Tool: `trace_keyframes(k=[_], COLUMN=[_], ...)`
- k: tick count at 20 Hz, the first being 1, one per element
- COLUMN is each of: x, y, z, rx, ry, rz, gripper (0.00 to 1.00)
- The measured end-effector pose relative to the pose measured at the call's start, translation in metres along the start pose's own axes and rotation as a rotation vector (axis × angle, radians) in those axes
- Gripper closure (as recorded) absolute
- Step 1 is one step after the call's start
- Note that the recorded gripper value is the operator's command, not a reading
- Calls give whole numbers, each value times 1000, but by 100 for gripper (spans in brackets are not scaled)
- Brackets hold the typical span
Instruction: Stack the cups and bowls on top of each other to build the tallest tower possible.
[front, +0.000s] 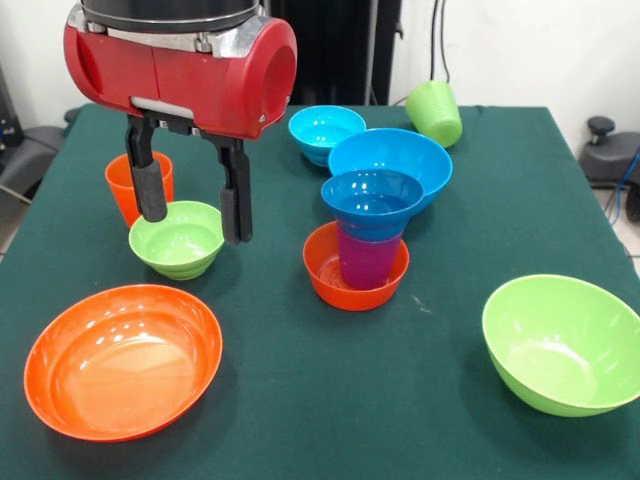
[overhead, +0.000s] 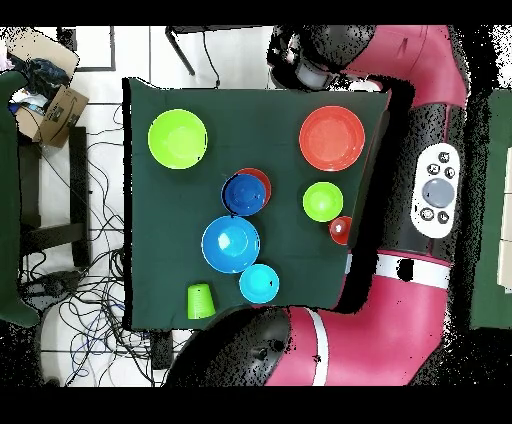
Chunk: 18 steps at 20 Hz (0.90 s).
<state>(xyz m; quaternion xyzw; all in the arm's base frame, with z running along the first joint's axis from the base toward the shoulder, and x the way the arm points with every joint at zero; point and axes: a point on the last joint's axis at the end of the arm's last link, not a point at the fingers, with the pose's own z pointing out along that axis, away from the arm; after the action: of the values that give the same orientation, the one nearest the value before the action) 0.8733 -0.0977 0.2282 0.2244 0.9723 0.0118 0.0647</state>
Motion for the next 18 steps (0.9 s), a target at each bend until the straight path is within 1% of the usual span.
trace_keyframes(k=[5,10,14,18], x=[1,-1,-4,-3], y=[0,5,16,36], z=[2,2,2,-1], rx=[0,-2,-8,-13], ry=[3,-4,-21,-29], rz=[0,-3,-10,-26], gripper=[0,0,0,0])
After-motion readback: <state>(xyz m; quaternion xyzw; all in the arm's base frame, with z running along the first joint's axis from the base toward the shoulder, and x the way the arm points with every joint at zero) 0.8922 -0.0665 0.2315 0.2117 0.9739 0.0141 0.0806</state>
